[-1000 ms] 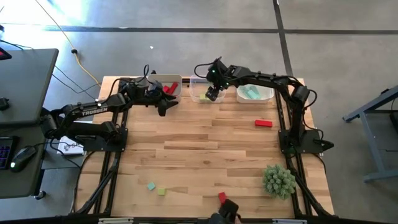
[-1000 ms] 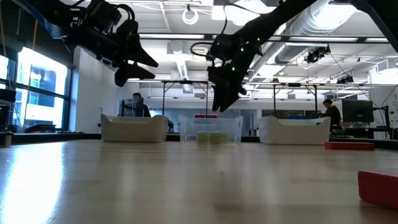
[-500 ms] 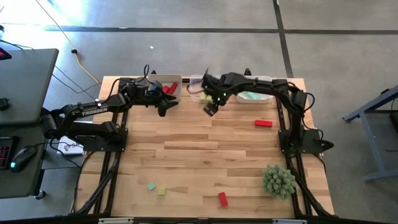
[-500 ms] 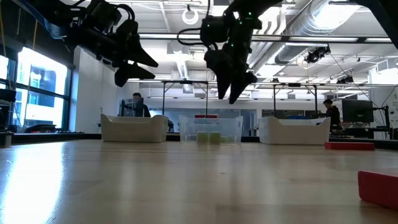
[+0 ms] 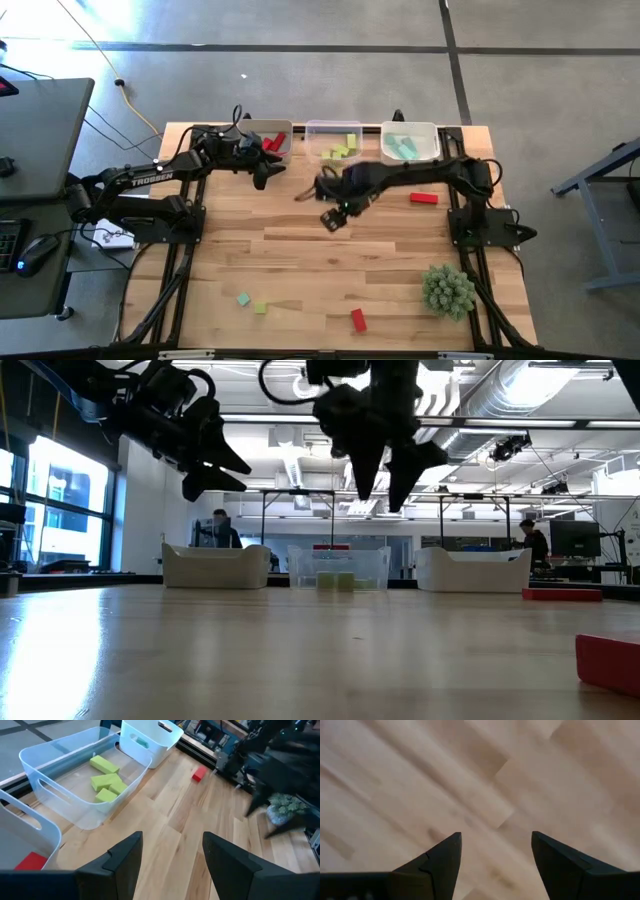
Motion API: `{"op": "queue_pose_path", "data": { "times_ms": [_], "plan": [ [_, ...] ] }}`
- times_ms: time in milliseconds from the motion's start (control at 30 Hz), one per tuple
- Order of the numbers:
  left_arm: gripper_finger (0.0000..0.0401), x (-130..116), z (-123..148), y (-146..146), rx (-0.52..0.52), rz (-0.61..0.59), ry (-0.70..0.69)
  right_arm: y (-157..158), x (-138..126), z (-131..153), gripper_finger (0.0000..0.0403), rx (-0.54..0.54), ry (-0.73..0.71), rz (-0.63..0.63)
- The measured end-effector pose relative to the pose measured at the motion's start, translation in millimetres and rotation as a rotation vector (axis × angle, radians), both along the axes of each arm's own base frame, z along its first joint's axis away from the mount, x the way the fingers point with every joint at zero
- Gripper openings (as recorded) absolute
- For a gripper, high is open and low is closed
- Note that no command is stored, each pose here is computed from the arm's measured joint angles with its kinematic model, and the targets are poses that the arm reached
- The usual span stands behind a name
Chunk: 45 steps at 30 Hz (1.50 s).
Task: Sort & place blocks by color
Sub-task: Put the red block into the gray bin
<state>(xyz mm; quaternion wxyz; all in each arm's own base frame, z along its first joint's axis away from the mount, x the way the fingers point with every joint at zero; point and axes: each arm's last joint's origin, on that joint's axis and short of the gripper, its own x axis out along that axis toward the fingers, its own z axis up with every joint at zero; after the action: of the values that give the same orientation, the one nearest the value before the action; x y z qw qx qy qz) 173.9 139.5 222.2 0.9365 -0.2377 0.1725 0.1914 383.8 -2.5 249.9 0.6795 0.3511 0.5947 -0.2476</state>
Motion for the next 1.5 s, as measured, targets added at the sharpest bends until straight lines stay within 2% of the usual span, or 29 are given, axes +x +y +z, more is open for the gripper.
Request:
{"op": "queue_pose_path", "data": {
  "times_ms": [367, 567, 833, 1000, 1133, 1300, 1500],
  "plan": [
    [0.0197, 0, 0, 0, 0.023, -0.009, 0.007, 96, -12, 0, 0.0226, 0.051, 0.044, -0.202],
    [0.0197, 0, 0, 1, 0.033, 0.019, 0.016, 137, -25, 0, 0.0226, 0.071, 0.064, -0.253],
    [0.0197, -1, 0, 1, 0.025, 0.049, 0.018, 182, -44, -1, 0.0226, 0.068, 0.058, -0.386],
    [0.0197, -1, 0, 1, -0.049, 0.086, -0.008, 206, -48, -4, 0.0226, 0.100, 0.009, -0.392],
    [0.0197, 0, 0, 0, -0.080, 0.093, -0.016, 224, -46, -17, 0.0226, 0.127, -0.001, -0.383],
    [0.0197, 4, -2, -6, -0.094, 0.063, 0.000, 246, -41, -40, 0.0226, 0.161, -0.014, -0.356],
    [0.0197, 8, -5, -14, -0.111, 0.021, 0.027, 262, -45, -61, 0.0226, 0.142, 0.031, -0.385]
  ]
}}
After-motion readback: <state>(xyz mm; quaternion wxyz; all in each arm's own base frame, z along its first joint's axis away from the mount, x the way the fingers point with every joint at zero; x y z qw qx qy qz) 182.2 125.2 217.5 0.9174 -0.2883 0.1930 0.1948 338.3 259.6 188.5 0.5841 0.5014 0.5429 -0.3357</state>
